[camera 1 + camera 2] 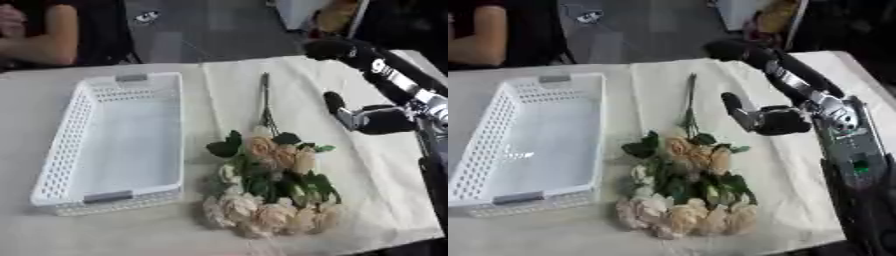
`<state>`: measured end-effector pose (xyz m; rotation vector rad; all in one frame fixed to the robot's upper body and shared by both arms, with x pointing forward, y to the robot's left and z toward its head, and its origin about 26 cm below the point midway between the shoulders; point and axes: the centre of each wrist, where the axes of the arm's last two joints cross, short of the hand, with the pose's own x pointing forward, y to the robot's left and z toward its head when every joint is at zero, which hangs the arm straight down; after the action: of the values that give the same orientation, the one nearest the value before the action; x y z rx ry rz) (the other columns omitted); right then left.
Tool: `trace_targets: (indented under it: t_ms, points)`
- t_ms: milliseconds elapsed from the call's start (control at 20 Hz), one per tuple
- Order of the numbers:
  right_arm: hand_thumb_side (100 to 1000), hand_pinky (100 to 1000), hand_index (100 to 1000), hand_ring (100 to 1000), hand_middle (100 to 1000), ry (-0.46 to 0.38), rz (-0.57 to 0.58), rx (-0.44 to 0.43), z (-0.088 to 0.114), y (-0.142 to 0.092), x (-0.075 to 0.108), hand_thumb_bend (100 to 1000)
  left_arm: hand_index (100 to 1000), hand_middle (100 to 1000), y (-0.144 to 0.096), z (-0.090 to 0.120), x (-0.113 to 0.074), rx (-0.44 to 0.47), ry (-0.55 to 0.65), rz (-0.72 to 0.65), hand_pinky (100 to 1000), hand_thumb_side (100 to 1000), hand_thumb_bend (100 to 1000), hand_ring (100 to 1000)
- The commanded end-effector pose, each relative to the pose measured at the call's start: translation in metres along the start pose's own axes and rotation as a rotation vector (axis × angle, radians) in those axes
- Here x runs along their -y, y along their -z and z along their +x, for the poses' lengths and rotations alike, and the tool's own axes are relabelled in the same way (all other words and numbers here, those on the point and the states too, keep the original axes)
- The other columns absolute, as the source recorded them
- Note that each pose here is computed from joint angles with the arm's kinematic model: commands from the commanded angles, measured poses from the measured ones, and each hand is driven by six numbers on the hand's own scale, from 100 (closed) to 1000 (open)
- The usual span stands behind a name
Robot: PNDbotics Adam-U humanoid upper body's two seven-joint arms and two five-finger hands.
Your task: Pick up objects on the table and place them in the box.
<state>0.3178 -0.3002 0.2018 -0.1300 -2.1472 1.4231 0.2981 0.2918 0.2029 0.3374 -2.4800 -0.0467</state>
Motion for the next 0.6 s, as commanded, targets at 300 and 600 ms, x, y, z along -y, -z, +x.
trace_targets:
  t_ms: [300, 600]
  points:
    - [196, 913, 1000, 935, 954, -0.315, 0.248, 0.013, -0.011, -0.009, 0.111, 100, 702, 669, 0.007, 0.007, -0.008, 0.032, 0.04, -0.022, 480, 812, 100, 557]
    - [325, 921, 1000, 965, 960, -0.453, 0.429, 0.025, -0.017, 0.009, 0.149, 108, 702, 669, 0.007, 0.008, -0.009, 0.034, 0.05, -0.027, 480, 812, 100, 557]
